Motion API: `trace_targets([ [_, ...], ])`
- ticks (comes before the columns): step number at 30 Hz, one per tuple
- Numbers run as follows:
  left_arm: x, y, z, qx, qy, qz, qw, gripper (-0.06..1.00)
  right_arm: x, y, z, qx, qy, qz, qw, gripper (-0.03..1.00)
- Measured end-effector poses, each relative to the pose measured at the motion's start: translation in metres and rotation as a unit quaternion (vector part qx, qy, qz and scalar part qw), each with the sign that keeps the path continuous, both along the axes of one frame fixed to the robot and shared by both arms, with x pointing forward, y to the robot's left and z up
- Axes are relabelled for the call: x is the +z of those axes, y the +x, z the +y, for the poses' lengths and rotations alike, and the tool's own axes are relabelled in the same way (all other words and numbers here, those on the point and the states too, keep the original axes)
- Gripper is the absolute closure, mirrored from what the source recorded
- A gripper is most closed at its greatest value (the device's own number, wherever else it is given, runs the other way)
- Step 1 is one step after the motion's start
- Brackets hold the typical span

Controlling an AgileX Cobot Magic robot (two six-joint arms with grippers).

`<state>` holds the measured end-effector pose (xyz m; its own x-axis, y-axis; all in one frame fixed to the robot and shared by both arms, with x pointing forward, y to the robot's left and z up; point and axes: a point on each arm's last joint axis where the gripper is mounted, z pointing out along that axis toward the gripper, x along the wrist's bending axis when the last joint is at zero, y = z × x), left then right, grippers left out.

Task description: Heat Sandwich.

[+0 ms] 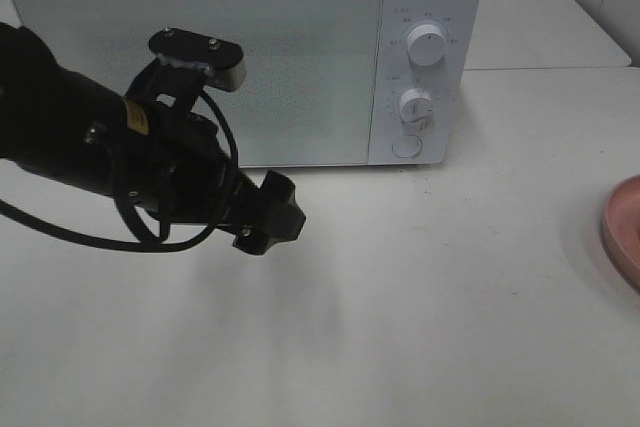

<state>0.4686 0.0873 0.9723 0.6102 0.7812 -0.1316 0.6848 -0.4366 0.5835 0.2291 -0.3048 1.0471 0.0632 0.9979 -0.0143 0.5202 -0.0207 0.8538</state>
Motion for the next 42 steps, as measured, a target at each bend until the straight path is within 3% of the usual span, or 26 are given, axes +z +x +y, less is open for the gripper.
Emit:
trace_targets([
  [2,0.004,0.0,0.016,0.025,0.016,0.044,0.999,-0.04,0.0,0.0,0.0,0.0,0.0,0.0,1.0,0.2],
  [6,0.011,0.005,0.045,0.065,0.032,0.083,0.994,-0.04,0.0,0.0,0.0,0.0,0.0,0.0,1.0,0.2],
  [12,0.024,0.011,0.083,0.12,0.037,0.112,0.986,-0.04,0.0,0.0,0.0,0.0,0.0,0.0,1.0,0.2],
  [15,0.031,0.014,0.118,0.171,0.044,0.136,0.975,-0.04,0.0,0.0,0.0,0.0,0.0,0.0,1.0,0.2],
  [17,0.032,0.014,0.125,0.18,0.048,0.14,0.973,-0.04,0.0,0.0,0.0,0.0,0.0,0.0,1.0,0.2],
  [20,0.036,0.011,0.156,0.22,0.067,0.166,0.959,-0.04,0.0,0.0,0.0,0.0,0.0,0.0,1.0,0.2],
  [25,0.041,0.007,0.184,0.261,0.079,0.183,0.945,-0.04,0.0,0.0,0.0,0.0,0.0,0.0,1.0,0.2],
  [32,0.049,-0.016,0.199,0.285,0.078,0.172,0.94,-0.04,0.0,0.0,0.0,0.0,0.0,0.0,1.0,0.2],
  [42,0.046,-0.069,0.201,0.267,0.081,0.14,0.95,-0.04,0.0,0.0,0.0,0.0,0.0,0.0,1.0,0.2],
])
